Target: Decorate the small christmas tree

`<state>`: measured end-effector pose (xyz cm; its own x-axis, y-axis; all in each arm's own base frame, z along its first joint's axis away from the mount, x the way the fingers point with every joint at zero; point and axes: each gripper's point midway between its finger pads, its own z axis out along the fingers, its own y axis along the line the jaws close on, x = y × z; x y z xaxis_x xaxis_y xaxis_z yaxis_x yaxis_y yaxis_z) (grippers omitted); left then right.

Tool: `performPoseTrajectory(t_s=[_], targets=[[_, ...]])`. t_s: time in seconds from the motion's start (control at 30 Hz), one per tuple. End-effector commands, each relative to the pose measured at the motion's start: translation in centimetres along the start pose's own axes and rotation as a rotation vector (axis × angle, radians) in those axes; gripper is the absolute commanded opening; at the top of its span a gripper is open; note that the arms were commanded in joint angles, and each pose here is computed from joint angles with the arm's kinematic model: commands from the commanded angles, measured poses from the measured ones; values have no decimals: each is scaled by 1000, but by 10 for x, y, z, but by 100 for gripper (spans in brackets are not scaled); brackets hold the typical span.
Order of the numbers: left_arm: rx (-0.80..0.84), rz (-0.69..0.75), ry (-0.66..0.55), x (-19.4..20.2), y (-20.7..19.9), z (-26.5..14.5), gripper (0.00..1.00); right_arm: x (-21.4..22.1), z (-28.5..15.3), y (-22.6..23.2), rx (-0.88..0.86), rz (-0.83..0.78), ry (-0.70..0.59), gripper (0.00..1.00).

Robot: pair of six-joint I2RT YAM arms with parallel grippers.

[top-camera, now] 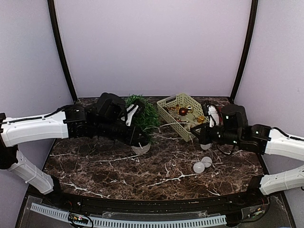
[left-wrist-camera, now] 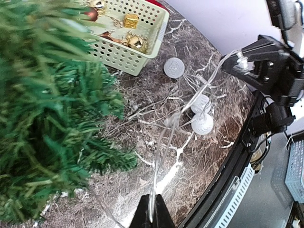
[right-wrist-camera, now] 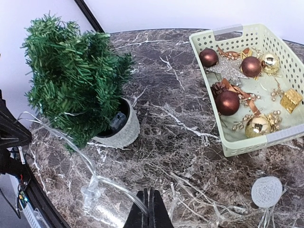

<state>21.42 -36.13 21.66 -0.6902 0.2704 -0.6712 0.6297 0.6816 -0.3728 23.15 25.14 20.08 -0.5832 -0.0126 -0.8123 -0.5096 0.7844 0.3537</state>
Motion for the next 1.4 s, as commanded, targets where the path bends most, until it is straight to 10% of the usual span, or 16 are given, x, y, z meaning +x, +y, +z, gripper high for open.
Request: performPoseTrajectory(t_s=[0.0, 0.47, 0.93, 1.37], targets=[[0, -78, -86, -9, 7, -13, 0, -31, -4, 21, 3, -38, 20, 0], [-12, -188, -190, 9, 31, -32, 1, -124, 9, 90, -17, -174, -85, 0], [64, 80, -314, -17, 5, -101, 73, -112, -5, 138, -232, -258, -43, 0], [152, 306, -305, -86, -49, -75, 76, -103, -20, 164, -412, -224, -22, 0]])
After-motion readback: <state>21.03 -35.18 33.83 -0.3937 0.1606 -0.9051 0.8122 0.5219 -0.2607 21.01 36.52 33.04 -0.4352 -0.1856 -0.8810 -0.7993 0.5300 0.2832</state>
